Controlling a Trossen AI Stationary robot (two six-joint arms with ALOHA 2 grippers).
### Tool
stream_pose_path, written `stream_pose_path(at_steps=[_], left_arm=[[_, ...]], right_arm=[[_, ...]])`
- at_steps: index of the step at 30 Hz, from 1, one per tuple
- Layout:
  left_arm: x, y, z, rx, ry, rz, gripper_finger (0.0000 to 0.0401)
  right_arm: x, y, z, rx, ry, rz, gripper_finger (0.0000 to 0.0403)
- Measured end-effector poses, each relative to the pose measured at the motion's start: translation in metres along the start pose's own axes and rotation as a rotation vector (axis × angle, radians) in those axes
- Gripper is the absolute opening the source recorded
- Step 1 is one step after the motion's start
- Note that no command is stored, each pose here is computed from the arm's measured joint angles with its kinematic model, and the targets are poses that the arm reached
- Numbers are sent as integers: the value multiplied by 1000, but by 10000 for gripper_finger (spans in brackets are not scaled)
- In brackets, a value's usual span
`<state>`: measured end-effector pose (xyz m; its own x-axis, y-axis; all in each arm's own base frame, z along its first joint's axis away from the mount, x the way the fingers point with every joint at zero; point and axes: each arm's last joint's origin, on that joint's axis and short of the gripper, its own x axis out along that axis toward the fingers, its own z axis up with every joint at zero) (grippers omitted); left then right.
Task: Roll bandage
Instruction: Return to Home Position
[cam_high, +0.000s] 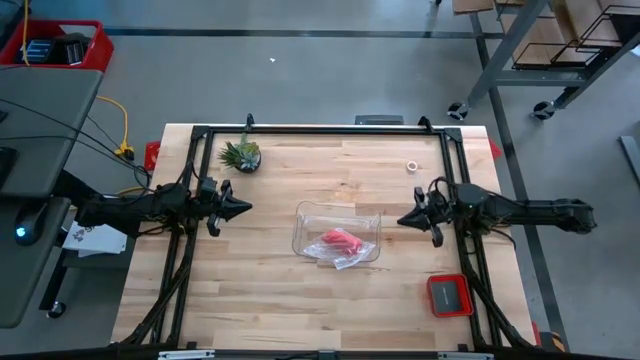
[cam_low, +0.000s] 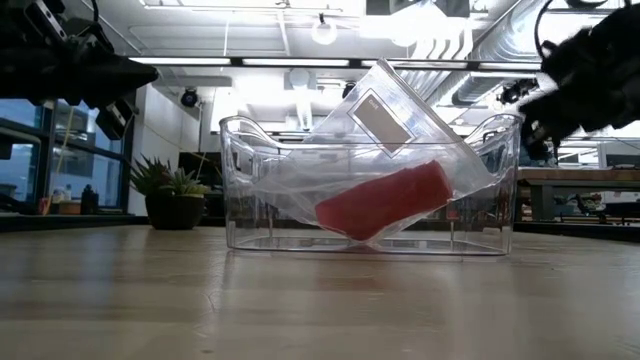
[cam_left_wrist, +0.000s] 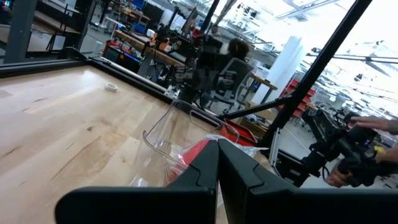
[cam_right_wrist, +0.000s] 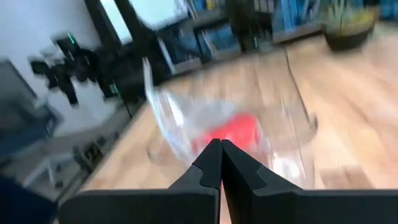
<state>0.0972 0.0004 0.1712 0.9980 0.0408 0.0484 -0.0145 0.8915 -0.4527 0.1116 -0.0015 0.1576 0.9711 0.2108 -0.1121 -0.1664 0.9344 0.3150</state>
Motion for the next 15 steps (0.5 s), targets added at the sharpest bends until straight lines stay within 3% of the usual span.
stream_pose_path(at_steps=[5, 15], left_arm=[[0, 0, 0, 0, 1, 0, 1], [0, 0, 0, 0, -1, 0, 1]], right_arm=[[1, -5, -8, -1, 70, -90, 0], [1, -5, -8, 7, 72, -95, 0]])
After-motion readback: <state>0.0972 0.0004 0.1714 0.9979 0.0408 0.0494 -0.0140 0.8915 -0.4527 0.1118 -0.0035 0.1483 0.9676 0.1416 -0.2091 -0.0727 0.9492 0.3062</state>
